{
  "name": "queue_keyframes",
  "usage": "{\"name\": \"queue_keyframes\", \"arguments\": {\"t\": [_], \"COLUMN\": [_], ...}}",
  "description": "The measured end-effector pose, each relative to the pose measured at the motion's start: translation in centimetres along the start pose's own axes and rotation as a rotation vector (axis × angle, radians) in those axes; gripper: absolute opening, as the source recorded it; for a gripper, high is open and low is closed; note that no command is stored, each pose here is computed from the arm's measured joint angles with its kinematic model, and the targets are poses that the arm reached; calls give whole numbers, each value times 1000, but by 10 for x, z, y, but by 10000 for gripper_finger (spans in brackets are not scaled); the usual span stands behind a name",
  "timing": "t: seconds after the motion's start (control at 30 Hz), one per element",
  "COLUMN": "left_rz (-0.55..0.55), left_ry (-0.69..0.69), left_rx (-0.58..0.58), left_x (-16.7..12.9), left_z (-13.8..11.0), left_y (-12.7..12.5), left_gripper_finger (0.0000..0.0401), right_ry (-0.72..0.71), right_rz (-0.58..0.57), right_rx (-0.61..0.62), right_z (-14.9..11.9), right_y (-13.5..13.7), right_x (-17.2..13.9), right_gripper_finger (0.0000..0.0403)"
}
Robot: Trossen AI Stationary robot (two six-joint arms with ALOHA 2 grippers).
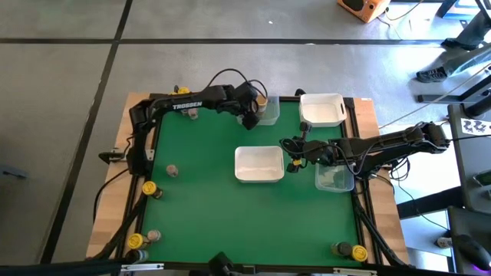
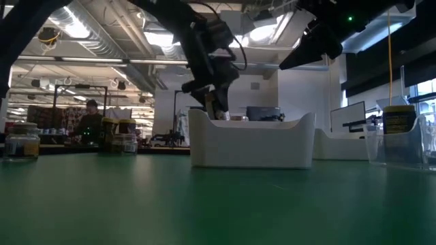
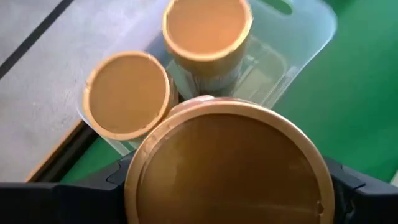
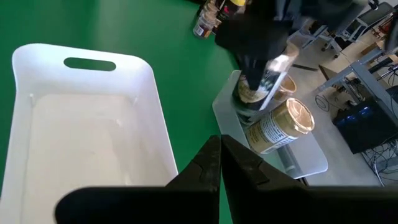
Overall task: Sort spices by type
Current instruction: Put the golden seasoning bottle into the top transparent bin
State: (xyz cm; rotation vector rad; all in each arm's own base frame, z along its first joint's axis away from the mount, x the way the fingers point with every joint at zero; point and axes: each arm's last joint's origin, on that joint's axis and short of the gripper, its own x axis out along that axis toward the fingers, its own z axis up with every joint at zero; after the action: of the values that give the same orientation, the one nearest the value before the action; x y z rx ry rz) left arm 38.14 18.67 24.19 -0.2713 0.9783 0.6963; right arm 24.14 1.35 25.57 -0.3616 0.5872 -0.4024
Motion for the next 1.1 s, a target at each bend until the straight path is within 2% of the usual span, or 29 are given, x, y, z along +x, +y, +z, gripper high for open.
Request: {"name": "queue_keyframes", "arguments": {"t": [0.47,0.77,0.93,1.1], "left_rz": [32,32,18,19], "left_ry": [106,113,130,143], "left_rx": [16,37,-6,15], "left_x": [42,42,42,37], "left_z": [-13,-13,-14,-12], "left_y": [-1,-1,1,1], "left_gripper_finger": [290,292,324,353], "right_ry": [0,-1,0,-1], "right_rz": [0,0,0,0], "right_rx": [0,0,1,0], "right_z": [0,0,0,0], "right_y": [0,0,0,0], "right_x": [0,0,0,0], "right_gripper_finger": [14,14,14,14]}}
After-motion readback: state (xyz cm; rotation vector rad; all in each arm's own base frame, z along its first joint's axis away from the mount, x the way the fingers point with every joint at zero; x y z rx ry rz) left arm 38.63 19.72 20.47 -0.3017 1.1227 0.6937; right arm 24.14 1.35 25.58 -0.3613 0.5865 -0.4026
